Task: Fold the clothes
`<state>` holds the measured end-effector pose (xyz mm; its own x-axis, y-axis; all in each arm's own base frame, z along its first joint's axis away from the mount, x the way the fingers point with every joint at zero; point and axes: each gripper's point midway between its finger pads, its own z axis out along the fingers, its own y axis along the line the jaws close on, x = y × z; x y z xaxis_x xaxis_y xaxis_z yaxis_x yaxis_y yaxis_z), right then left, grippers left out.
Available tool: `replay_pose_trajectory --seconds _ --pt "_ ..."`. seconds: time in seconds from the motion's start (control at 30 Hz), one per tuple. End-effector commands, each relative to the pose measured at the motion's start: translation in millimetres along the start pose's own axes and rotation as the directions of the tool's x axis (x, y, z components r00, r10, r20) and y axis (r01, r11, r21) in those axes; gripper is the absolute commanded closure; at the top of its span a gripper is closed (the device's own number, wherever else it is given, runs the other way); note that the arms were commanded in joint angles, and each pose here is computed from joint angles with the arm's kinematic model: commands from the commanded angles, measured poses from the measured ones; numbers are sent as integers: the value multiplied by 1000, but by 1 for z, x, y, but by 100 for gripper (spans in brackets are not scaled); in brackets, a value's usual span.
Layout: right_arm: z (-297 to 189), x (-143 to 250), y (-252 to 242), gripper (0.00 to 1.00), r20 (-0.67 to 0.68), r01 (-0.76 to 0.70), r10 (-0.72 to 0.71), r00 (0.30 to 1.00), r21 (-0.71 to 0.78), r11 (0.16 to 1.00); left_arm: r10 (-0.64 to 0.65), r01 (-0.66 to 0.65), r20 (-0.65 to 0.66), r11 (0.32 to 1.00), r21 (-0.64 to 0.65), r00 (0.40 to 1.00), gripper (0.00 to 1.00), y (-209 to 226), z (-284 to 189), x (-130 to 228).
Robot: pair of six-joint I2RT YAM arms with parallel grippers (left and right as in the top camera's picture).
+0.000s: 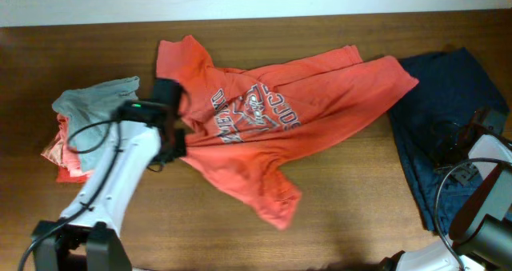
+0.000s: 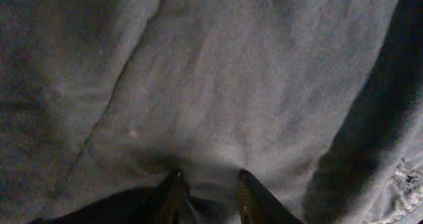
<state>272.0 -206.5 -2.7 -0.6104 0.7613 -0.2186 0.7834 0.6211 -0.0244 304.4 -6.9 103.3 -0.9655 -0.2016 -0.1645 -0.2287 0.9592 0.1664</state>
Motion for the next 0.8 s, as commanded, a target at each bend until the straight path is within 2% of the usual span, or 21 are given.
replay_pose_trajectory --seconds 0.0,0.07,0.13,0.17,0.2,0.23,0.27,0.37,0.43,0.5,0.6,0.77 --pt "25 52 4 67 -168 45 -47 985 -13 999 -177 179 34 982 -53 984 100 49 9 -18" --pt "25 52 4 67 -168 45 -46 985 -14 999 -221 222 31 975 -24 975 100 57 12 -22" --pt "25 50 5 67 -161 44 -46 986 -16 999 -196 194 4 976 95 981 100 47 13 -24" --pt "25 50 5 67 -161 44 -46 986 -16 999 -185 184 -1 976 116 983 100 43 13 -24" --pt "25 50 5 67 -161 44 -46 986 -16 999 -167 167 -11 975 145 986 96 37 12 -22" --pt "25 50 5 67 -162 44 -46 986 -17 999 -146 148 -23 973 177 989 86 30 11 -20" --pt "25 50 5 67 -163 44 -46 986 -20 999 -116 121 -36 968 220 993 83 22 9 -17" --pt "25 51 12 66 -167 42 -51 985 -57 997 -58 80 -74 941 328 996 55 0 3 -8" --pt "25 50 15 66 -163 45 -57 985 -74 996 -45 79 -101 929 362 994 48 -7 0 -1" --pt "23 49 21 67 -163 44 -61 985 -106 993 -39 84 -127 926 369 991 48 -8 -1 5" --pt "8 42 50 67 -145 105 -151 978 -281 954 -14 62 -131 927 371 991 48 -8 -3 9" --pt "-51 -2 80 62 11 152 -162 987 -405 901 67 -36 -63 912 410 996 48 -15 -5 1"
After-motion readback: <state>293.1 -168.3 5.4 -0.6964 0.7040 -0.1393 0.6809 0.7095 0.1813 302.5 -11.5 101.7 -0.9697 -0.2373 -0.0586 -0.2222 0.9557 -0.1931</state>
